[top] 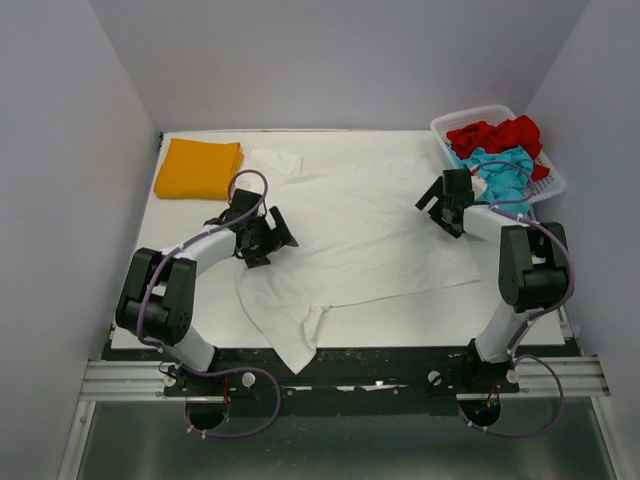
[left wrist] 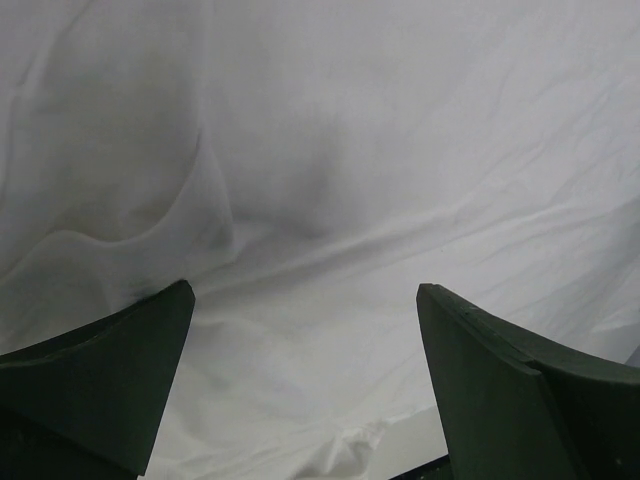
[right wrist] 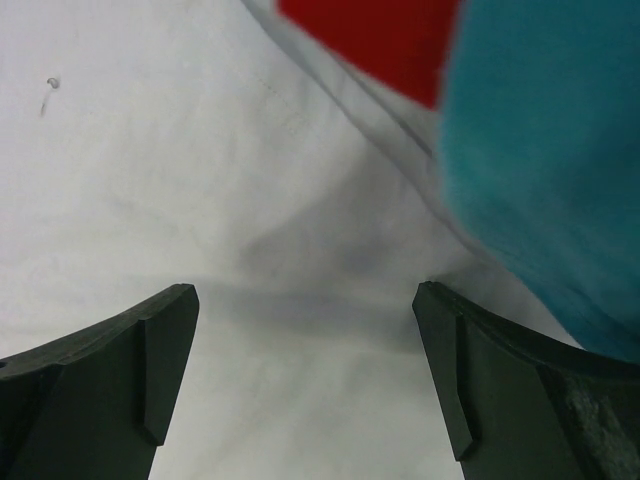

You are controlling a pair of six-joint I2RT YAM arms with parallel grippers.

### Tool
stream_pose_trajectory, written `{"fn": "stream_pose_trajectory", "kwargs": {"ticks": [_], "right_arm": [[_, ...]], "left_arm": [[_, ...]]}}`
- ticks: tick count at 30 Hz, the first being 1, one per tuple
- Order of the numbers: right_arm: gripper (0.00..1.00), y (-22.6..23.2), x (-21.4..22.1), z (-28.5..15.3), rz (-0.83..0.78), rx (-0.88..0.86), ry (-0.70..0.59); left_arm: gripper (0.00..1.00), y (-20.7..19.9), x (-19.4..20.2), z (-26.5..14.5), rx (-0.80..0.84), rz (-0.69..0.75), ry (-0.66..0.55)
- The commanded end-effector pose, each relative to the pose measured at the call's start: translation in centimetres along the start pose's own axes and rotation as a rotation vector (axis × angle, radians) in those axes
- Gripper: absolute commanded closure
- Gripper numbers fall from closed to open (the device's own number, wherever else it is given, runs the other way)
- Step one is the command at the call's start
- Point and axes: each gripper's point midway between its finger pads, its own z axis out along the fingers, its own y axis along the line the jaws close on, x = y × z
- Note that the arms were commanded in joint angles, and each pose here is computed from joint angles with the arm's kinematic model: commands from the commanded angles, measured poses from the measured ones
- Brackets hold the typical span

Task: Fold and stack the t-shirts
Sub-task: Flatten out the tshirt

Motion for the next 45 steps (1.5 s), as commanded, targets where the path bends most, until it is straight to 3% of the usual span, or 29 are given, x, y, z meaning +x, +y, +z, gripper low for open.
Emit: {"fn": "stream_pose_trajectory", "kwargs": {"ticks": [1, 9, 14, 17, 22, 28, 34, 38, 42, 45], "right_arm": [[0.00, -8.1, 4.8, -1.6, 0.014, 0.266, 0.128], [0.00, -8.9, 3.9, -5.1, 0.002, 0.238, 0.058], [0.00, -4.7, 1.1, -7.2, -0.060, 0.033, 0.006], [0.00, -1.6, -0.6, -9.0, -0.096, -0.109, -0.049], [0.00, 4.4, 0.3, -10.2, -0.229, -0.313, -0.061], [0.00, 6.1, 1.9, -8.0, -0.222, -0.348, -0.010], [0.00, 5.0, 1.8, -6.3, -0.200, -0.259, -0.020], [0.00, 3.8, 2.3, -5.2, -0.202, -0.184, 0.001], [0.00, 3.1, 2.1, -5.0, -0.191, -0.140, -0.006], [0.00, 2.4, 1.5, -5.0, -0.184, -0.105, -0.027]], "left_arm": [[0.02, 4.8, 4.1, -1.9, -0.140, -0.062, 0.068], [0.02, 8.2, 5.3, -6.8, -0.268, -0.106, -0.043], [0.01, 5.8, 2.4, -9.8, -0.201, -0.103, -0.181], [0.01, 2.0, -0.9, -11.2, -0.081, -0.069, -0.276], [0.02, -5.9, -5.0, -9.1, 0.130, 0.076, -0.224], [0.01, -9.0, -8.7, -2.0, 0.108, 0.138, -0.098], [0.02, -3.2, -9.5, 1.3, -0.152, 0.117, 0.010], [0.02, -0.9, -9.1, -0.2, -0.080, 0.079, 0.072], [0.01, 5.1, -9.9, -2.7, -0.338, 0.060, 0.058], [0.01, 8.3, -9.7, -4.2, -0.387, 0.011, 0.038]]}}
